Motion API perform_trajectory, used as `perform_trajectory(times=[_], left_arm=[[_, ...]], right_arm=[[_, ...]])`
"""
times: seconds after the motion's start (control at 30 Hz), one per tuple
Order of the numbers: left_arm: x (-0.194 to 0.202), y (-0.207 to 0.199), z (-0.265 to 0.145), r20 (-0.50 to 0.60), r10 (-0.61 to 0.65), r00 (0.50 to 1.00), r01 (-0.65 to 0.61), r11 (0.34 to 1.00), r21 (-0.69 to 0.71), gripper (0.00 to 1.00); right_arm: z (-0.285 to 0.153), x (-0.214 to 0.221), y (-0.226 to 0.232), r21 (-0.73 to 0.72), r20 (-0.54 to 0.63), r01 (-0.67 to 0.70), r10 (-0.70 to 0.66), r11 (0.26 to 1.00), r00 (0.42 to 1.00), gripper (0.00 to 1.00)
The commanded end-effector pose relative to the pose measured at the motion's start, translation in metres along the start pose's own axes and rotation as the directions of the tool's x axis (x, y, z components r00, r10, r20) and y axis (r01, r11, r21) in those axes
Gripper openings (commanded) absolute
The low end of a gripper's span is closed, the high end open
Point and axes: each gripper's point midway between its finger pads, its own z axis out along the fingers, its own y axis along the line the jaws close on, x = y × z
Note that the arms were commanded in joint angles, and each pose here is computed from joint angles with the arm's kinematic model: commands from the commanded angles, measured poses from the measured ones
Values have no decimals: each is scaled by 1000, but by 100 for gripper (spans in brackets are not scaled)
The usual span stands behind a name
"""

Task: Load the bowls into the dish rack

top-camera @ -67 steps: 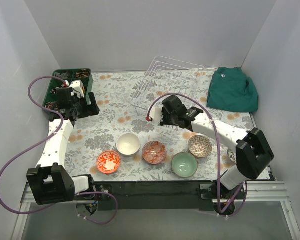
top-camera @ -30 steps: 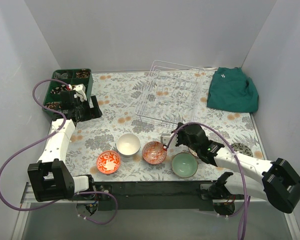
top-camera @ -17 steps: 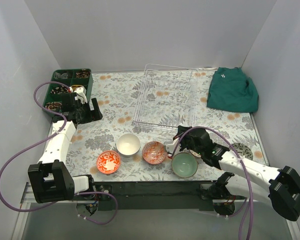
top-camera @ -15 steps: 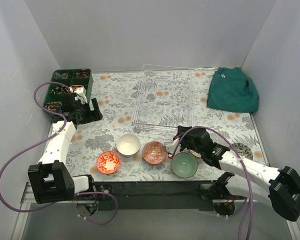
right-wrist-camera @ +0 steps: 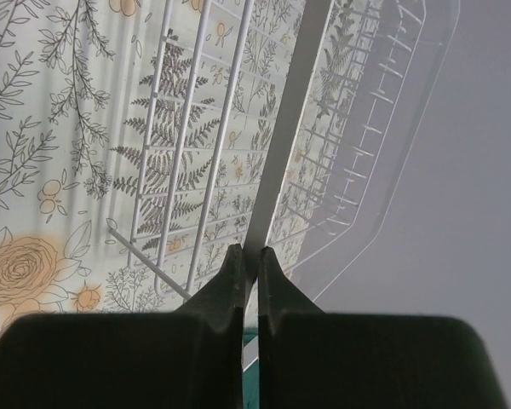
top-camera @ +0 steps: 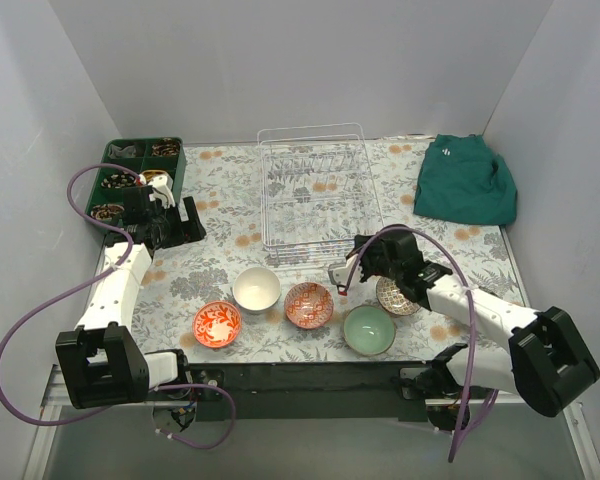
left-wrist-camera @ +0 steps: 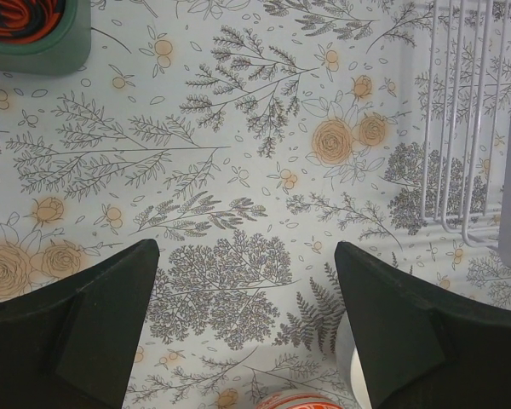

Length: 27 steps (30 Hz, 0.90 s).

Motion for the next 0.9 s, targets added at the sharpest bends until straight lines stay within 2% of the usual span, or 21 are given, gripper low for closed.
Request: perform_trajectory(times=[0.0, 0.13, 0.3, 0.57, 0.7, 0.87], left_arm=[[-16, -8, -7, 42, 24, 999, -25, 999, 24, 85], [-20, -11, -8, 45, 26, 999, -28, 999, 38, 85], [-22, -11, -7, 40, 26, 999, -28, 999, 40, 85], [-23, -13, -9, 45, 24, 999, -26, 999, 47, 85], [-24, -14, -10, 48, 26, 999, -28, 999, 45, 85], [-25, -12, -10, 52, 27, 998, -29, 999, 38, 85]], right_arm=[[6, 10, 51, -224, -39, -51, 43, 973, 998, 1], [18, 16, 37, -195, -85, -152, 138, 969, 987, 1], [25, 21, 22, -165, -109, -210, 194, 964, 975, 1], [27, -4, 2, -132, -104, -333, 321, 934, 941, 1], [32, -16, -7, -121, -134, -458, 443, 881, 886, 1], [43, -6, -8, -108, -208, -513, 485, 852, 849, 1]])
